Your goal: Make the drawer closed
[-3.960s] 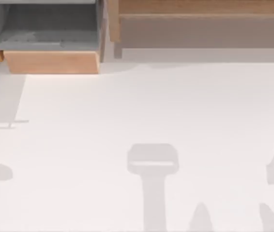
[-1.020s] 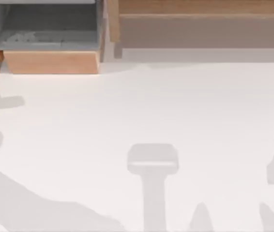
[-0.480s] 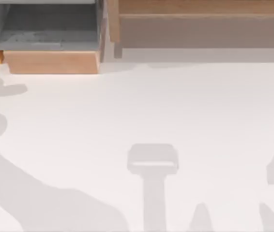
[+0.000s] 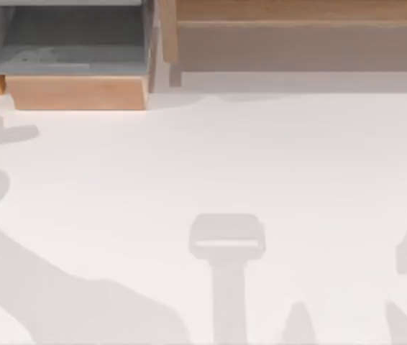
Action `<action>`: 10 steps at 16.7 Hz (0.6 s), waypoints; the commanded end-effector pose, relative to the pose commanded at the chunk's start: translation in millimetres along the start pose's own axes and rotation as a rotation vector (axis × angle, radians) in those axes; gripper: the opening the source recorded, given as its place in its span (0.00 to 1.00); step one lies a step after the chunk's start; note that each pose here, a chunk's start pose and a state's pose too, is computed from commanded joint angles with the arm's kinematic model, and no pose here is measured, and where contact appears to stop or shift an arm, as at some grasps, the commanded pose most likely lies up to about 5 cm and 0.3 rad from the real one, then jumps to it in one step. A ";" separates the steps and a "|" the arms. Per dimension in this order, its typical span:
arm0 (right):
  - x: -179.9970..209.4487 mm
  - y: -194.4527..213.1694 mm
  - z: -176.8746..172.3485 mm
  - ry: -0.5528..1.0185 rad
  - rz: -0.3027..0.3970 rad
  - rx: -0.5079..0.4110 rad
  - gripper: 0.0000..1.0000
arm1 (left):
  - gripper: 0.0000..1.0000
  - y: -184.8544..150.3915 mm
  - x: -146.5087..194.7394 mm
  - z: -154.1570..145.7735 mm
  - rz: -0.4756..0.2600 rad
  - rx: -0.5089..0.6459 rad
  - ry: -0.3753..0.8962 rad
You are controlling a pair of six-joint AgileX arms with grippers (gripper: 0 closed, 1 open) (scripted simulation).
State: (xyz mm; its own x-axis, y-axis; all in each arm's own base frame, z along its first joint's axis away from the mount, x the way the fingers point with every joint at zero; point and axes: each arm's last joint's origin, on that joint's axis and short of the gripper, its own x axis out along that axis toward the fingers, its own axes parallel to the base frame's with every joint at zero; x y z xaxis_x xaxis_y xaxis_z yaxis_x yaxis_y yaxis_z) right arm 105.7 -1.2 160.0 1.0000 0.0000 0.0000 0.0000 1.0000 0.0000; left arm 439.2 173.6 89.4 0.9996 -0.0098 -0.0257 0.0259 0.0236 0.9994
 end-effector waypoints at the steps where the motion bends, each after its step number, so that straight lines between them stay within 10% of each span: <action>1: 0.0 0.0 0.0 0.000 0.000 0.000 1.00 | 0.60 0.0 0.0 0.0 0.000 0.000 0.000; 6: 0.0 0.0 0.0 0.000 0.000 0.000 1.00 | 0.98 0.0 0.0 0.0 0.000 0.000 0.000; 10: 0.0 0.0 0.0 0.000 0.000 0.000 1.00 | 1.00 0.0 0.0 0.0 0.000 0.000 0.000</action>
State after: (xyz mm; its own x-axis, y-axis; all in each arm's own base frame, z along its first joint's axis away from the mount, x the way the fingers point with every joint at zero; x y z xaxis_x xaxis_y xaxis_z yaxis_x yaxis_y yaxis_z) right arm 105.7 -1.2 160.0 1.0000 0.0000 0.0000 0.0000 1.0000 0.0000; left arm 439.2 173.6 89.4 0.9996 -0.0098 -0.0257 0.0259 0.0236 0.9994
